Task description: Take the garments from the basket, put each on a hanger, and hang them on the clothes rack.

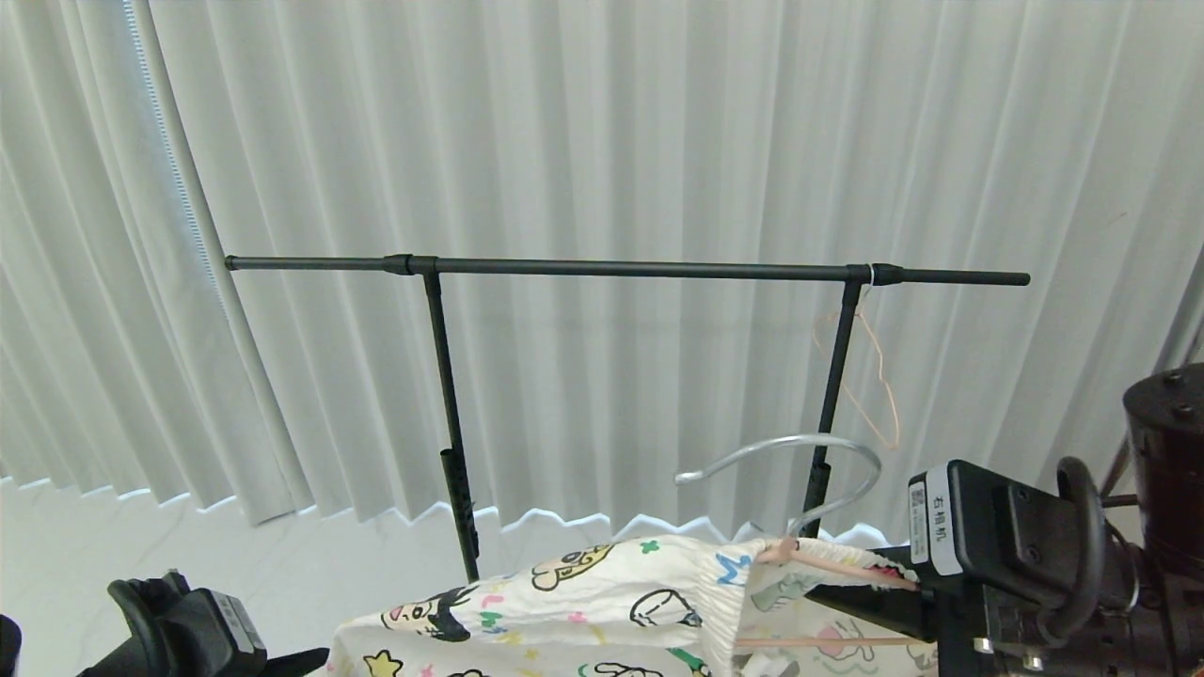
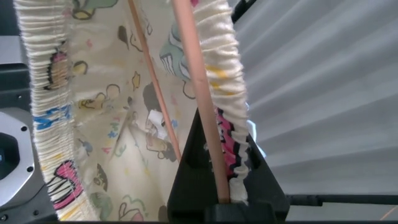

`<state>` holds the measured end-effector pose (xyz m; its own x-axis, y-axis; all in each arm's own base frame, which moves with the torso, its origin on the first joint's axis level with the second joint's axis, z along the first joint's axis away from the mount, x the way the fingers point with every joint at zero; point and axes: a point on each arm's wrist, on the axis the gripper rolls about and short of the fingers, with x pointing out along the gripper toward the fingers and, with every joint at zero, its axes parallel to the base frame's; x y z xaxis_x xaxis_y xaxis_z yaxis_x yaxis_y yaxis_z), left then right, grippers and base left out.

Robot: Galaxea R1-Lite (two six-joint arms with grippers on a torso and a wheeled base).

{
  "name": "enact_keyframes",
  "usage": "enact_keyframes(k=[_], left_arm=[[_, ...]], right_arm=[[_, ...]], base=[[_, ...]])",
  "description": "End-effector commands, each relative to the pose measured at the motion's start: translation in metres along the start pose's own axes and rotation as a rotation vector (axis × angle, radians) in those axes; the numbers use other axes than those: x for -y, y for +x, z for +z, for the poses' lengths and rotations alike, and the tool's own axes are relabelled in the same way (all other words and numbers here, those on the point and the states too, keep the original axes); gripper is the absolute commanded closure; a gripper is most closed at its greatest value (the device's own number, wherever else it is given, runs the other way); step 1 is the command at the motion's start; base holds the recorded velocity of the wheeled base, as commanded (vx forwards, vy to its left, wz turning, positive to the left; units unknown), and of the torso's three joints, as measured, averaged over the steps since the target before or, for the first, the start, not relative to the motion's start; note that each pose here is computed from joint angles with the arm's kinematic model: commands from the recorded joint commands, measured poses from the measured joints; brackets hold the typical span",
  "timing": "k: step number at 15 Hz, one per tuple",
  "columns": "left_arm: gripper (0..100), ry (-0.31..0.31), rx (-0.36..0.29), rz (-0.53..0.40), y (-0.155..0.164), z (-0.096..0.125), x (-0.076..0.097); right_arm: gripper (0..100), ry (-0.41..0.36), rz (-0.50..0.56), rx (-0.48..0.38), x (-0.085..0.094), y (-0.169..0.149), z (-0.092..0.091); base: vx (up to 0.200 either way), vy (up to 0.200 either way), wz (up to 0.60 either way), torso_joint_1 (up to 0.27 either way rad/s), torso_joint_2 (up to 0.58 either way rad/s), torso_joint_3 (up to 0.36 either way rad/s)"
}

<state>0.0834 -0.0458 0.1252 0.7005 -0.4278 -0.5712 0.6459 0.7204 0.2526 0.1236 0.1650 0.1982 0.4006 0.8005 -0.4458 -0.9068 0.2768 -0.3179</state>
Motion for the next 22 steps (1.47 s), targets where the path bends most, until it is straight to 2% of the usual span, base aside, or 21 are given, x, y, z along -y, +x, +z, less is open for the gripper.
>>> enact_keyframes(k=[1, 5, 8, 12, 13, 15, 18, 20, 22], left_arm=[[100, -0.033, -0.025, 0.037, 0.001, -0.003, -0.004], [100, -0.126, -0.116, 0.148, 0.007, -0.009, -0.02], [100, -0.128, -0.128, 0.151, 0.009, -0.009, -0.021], [100, -0.123, -0.109, 0.157, 0.008, -0.005, -0.023], [0, -0.126, -0.104, 0.157, 0.008, -0.003, -0.023], [0, -0.129, -0.072, 0.169, 0.005, 0.0, -0.024], [0, -0.134, -0.014, 0.19, 0.003, 0.005, -0.026], [0, -0.137, 0.05, 0.199, 0.003, 0.012, -0.028], [0, -0.138, 0.111, 0.212, 0.004, 0.025, -0.033]], right_arm=[[100, 0.01, -0.017, -0.003, 0.003, -0.003, -0.002], [100, 0.035, -0.063, -0.008, 0.012, -0.006, -0.005], [100, 0.063, -0.068, -0.003, 0.013, -0.008, -0.004], [100, 0.07, -0.069, -0.005, 0.013, -0.007, -0.004], [100, 0.07, -0.069, -0.007, 0.013, -0.007, -0.004], [100, 0.087, -0.097, -0.023, 0.018, -0.008, -0.008], [100, 0.13, -0.195, -0.072, 0.032, -0.013, -0.016], [100, 0.182, -0.253, -0.094, 0.041, -0.017, -0.021], [100, 0.226, -0.337, -0.166, 0.046, -0.019, -0.027]], base=[[0.0, 0.0, 0.0, 0.0, 0.0, 0.0], [0.0, 0.0, 0.0, 0.0, 0.0, 0.0], [0.0, 0.0, 0.0, 0.0, 0.0, 0.0], [0.0, 0.0, 0.0, 0.0, 0.0, 0.0], [0.0, 0.0, 0.0, 0.0, 0.0, 0.0], [0.0, 0.0, 0.0, 0.0, 0.0, 0.0], [0.0, 0.0, 0.0, 0.0, 0.0, 0.0], [0.0, 0.0, 0.0, 0.0, 0.0, 0.0], [0.0, 0.0, 0.0, 0.0, 0.0, 0.0]])
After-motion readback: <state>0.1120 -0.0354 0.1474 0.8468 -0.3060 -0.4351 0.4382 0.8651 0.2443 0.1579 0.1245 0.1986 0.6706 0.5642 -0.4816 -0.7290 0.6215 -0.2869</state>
